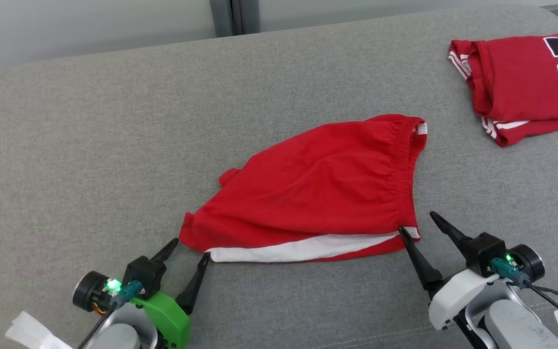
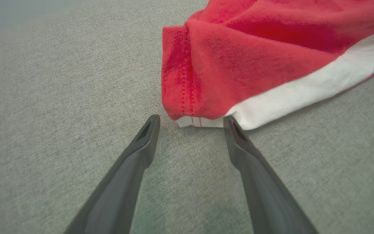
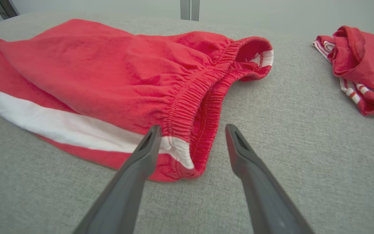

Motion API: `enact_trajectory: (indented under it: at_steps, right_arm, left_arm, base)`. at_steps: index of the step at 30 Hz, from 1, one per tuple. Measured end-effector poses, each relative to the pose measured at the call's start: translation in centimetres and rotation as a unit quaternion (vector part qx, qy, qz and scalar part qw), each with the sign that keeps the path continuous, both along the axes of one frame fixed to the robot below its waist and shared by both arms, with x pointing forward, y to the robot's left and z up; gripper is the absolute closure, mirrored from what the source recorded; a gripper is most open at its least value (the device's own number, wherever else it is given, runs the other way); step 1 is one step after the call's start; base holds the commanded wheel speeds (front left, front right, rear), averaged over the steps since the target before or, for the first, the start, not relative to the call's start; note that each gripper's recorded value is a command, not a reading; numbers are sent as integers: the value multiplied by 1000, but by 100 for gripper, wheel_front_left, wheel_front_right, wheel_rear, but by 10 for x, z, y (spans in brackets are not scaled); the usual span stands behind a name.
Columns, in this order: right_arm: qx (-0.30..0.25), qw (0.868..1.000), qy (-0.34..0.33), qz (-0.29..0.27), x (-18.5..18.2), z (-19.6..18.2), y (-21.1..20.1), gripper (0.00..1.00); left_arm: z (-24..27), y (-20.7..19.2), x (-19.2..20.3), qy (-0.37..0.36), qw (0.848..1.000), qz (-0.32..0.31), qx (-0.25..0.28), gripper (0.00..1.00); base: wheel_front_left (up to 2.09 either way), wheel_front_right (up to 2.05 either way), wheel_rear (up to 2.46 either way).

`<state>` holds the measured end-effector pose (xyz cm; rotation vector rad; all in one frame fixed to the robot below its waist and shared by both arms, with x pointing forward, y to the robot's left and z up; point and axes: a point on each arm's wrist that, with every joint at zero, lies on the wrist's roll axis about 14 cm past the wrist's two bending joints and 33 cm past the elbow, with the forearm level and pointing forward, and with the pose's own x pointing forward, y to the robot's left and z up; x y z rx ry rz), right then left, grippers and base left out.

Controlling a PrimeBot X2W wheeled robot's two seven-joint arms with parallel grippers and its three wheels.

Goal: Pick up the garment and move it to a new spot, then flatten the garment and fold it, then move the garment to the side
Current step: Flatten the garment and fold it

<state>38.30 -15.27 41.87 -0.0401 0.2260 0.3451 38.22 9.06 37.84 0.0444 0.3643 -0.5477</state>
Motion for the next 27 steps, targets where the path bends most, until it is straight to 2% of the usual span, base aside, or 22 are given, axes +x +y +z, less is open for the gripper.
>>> enact_trajectory:
  at_steps: [8,9,10,11,12,20,27]
  right_arm:
    - [-3,1000,17,19,7,-9,8,0]
    - [-1,1000,22,22,6,-12,10,0]
    - [1,999,28,24,5,-14,11,0]
    - [5,999,33,26,3,-17,13,72]
    - [10,999,38,26,3,-18,14,100]
    - [34,998,9,43,10,2,30,100]
    - [55,994,-77,55,20,58,37,100]
  left_arm:
    - [-6,-17,10,19,1000,-17,-16,0]
    - [-6,-21,9,20,999,-23,-18,11]
    - [-4,-24,9,18,999,-27,-23,47]
    - [0,-27,11,15,999,-27,-30,100]
    - [4,-29,12,11,999,-25,-39,100]
    - [32,-34,9,-21,996,-16,-84,100]
    - [69,-29,7,-67,991,-7,-118,100]
  base:
    - [0,0,0]
    - [0,0,0]
    - [0,0,0]
    - [0,0,0]
    - [0,0,0]
    - [0,0,0]
    - [0,0,0]
